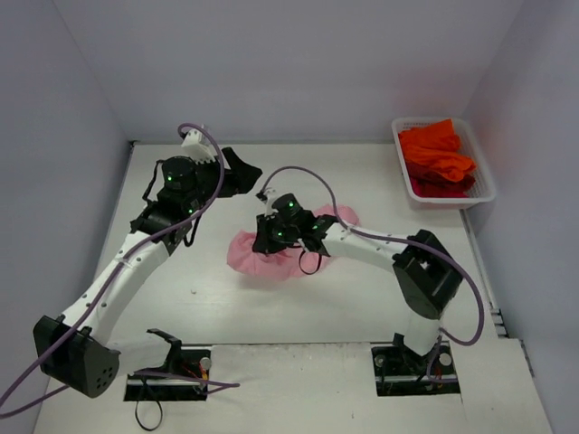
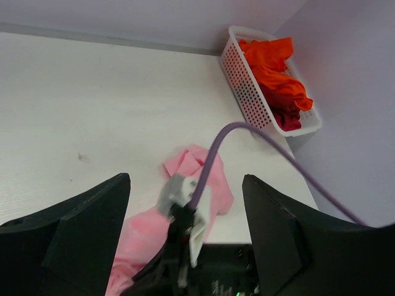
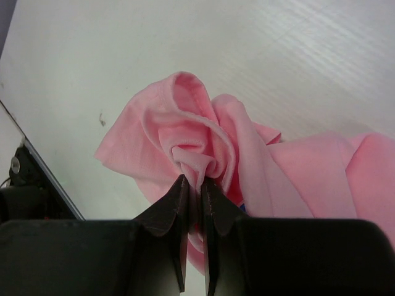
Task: Fold and stack the t-shirts
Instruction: Move the tshirt to the center of the board
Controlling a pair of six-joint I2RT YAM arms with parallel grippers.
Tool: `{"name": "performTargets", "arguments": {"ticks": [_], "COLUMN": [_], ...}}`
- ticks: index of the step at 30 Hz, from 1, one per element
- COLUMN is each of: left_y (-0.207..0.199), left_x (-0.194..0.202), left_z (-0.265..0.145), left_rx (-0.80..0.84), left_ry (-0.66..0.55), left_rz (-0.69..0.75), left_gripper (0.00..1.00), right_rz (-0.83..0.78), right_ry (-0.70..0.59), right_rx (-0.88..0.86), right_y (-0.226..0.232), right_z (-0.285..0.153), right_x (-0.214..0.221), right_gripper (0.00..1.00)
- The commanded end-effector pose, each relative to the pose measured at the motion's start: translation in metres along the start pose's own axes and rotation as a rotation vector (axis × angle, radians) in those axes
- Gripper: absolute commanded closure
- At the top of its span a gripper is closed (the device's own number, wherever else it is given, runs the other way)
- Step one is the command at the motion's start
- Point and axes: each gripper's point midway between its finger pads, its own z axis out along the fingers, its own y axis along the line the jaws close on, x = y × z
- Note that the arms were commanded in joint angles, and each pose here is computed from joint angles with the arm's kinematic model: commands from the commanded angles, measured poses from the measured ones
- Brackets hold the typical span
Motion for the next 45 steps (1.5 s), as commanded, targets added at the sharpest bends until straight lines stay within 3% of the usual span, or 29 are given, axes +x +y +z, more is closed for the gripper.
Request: {"name": "performTargets", "arguments": {"ticks": [1, 4, 5, 6, 7, 13, 20, 30, 37, 45], "left_y": [-0.018, -0.016, -0.016, -0.013, -0.012, -0.007, 0.002, 0.017, 0.017, 0.013], "left_x": [-0.039, -0.039, -0.039, -0.035, -0.034, -0.036, -0.026, -0.006, 0.012, 0.045], "left_z": [-0.016, -0.019, -0.020, -0.022, -0.023, -0.028, -0.022, -0.010, 0.011, 0.038], "left_rx": [0.021, 0.013, 0.009, -0.005, -0.010, -0.041, -0.063, -0.084, -0.024, 0.063], "left_ry": [-0.119, -0.128, -0.130, -0.114, -0.109, -0.118, -0.100, -0.063, -0.025, 0.051], "left_rz": [0.045, 0.052, 0.055, 0.055, 0.060, 0.069, 0.037, 0.030, -0.010, -0.091], "left_gripper": [0.31, 0.31, 0.31, 0.31, 0.31, 0.31, 0.31, 0.32, 0.35, 0.37], "right_rz": [-0.058, -0.064, -0.062, -0.061, -0.057, -0.017, 0.134, 0.191, 0.298, 0.349], "right_ry": [-0.105, -0.088, -0.087, -0.090, -0.096, -0.230, -0.352, -0.345, -0.381, -0.389], "right_rx": [-0.083, -0.076, -0.071, -0.065, -0.032, 0.128, 0.267, 0.374, 0.494, 0.518], "right_y": [0.049, 0.053, 0.053, 0.051, 0.043, 0.001, -0.088, -0.129, -0.180, -0.203], "right_z": [0.008, 0.018, 0.018, 0.017, 0.016, -0.040, -0.121, -0.130, -0.151, -0.156], "right_x": [-0.031, -0.021, -0.020, -0.021, -0.019, -0.052, -0.078, -0.077, -0.083, -0.091], "right_gripper": [1.00, 1.00, 0.89, 0.61, 0.01, 0.00, 0.00, 0.00, 0.00, 0.03]}}
